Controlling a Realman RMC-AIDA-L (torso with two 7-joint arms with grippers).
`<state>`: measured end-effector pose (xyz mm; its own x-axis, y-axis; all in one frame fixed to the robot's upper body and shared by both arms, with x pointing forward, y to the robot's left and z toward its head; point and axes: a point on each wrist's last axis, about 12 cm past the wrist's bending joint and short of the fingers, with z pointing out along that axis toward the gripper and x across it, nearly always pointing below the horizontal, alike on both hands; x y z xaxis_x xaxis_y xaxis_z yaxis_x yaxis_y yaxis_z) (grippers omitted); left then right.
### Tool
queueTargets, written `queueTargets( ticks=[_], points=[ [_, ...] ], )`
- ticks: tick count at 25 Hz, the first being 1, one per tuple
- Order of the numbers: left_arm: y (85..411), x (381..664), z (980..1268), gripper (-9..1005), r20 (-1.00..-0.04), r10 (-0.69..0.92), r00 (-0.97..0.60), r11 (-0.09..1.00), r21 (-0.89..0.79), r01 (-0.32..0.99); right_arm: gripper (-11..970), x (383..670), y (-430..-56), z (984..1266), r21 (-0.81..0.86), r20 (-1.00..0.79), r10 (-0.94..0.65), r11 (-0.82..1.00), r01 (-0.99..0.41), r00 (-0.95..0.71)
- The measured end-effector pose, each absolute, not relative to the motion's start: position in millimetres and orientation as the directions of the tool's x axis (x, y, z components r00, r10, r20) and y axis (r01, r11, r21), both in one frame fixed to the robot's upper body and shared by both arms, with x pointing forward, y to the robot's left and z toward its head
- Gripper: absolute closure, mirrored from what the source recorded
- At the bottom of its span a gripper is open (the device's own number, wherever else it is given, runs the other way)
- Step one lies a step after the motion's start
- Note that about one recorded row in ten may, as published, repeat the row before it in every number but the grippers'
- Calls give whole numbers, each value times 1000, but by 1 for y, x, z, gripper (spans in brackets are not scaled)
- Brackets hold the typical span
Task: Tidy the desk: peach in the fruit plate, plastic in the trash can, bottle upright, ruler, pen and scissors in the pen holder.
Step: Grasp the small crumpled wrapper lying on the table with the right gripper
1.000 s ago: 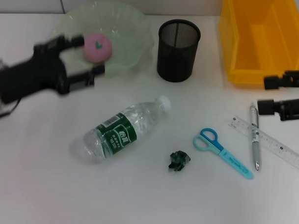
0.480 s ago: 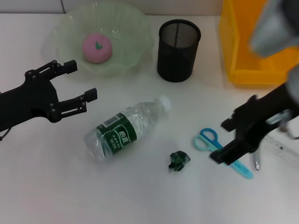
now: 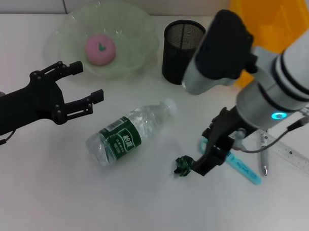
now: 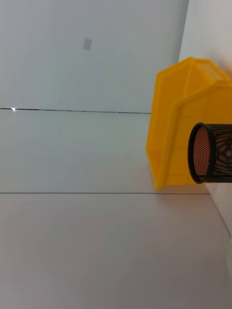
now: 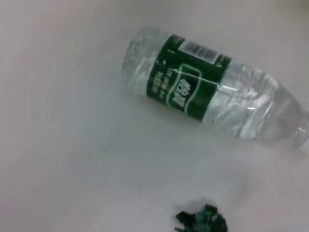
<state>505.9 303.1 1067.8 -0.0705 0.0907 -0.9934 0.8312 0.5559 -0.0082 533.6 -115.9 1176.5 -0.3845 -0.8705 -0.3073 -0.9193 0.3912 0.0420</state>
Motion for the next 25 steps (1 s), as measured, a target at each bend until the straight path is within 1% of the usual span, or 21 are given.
queueTargets(
  ticks=[6, 14, 21, 25],
  points=[
    [303, 506, 1068, 164, -993, 88, -74, 556, -12, 831, 143, 540, -107, 1164, 34, -288, -865, 420, -907, -411],
    [302, 509, 1070, 168, -994, 83, -75, 553, -17, 833, 145, 538, -99, 1150, 55, -261, -879, 399, -915, -399],
    [302, 509, 1070, 172, -994, 82, -74, 554, -16, 833, 148, 540, -94, 1141, 94, -273, -868, 406, -909, -416],
    [302, 509, 1070, 175, -994, 81, -74, 554, -17, 832, 168, 541, -90, 1135, 89, -257, -878, 396, -914, -405]
  ],
)
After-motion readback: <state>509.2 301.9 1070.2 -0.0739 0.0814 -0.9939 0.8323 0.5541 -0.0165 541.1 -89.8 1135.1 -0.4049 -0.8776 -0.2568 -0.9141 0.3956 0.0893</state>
